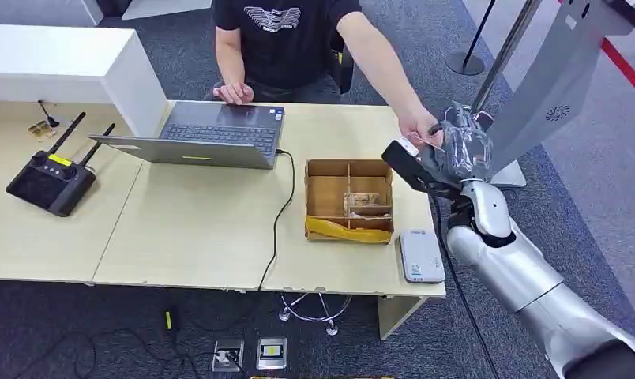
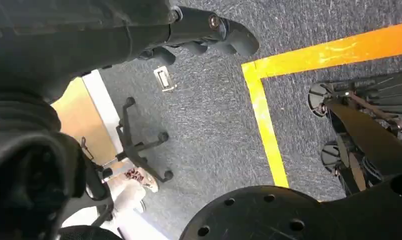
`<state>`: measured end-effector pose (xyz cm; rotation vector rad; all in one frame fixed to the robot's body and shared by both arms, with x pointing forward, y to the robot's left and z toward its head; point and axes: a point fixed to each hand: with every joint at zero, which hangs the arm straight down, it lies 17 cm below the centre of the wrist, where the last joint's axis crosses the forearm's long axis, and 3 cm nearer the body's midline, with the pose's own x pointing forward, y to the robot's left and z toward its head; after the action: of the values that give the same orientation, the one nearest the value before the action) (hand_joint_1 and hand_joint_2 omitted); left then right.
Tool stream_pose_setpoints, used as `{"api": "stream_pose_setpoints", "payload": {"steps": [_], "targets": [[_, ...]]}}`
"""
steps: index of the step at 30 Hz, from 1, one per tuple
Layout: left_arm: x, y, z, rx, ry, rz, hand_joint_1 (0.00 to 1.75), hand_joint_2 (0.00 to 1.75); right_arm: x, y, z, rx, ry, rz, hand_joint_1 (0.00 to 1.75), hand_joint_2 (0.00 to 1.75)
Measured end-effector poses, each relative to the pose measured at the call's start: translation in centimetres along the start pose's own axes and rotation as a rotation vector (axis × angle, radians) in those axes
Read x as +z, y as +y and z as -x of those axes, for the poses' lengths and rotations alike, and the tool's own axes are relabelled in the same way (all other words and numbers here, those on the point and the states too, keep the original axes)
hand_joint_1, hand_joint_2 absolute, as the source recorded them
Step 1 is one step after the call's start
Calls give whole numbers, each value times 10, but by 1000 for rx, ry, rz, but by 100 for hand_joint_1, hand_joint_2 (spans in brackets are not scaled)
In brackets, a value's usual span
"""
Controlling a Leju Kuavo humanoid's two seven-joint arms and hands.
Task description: Pass the card to the sensor for recognition and then transmit it.
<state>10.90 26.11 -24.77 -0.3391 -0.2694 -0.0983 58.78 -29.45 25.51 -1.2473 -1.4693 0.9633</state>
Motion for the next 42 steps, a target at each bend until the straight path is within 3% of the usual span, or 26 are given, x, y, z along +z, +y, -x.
{"api": "stream_pose_setpoints", "payload": {"steps": [20,34,42], "targets": [[1,1,5,0,9,-2,0,0,-1,-2,25,0,46,13,175,175],[3,6,10,-7,17,-8,0,0,62,41,90,65,147,-89,175,175],[3,6,11,-14,20,-8,0,0,76,47,102,71,159,-108,175,175]]}}
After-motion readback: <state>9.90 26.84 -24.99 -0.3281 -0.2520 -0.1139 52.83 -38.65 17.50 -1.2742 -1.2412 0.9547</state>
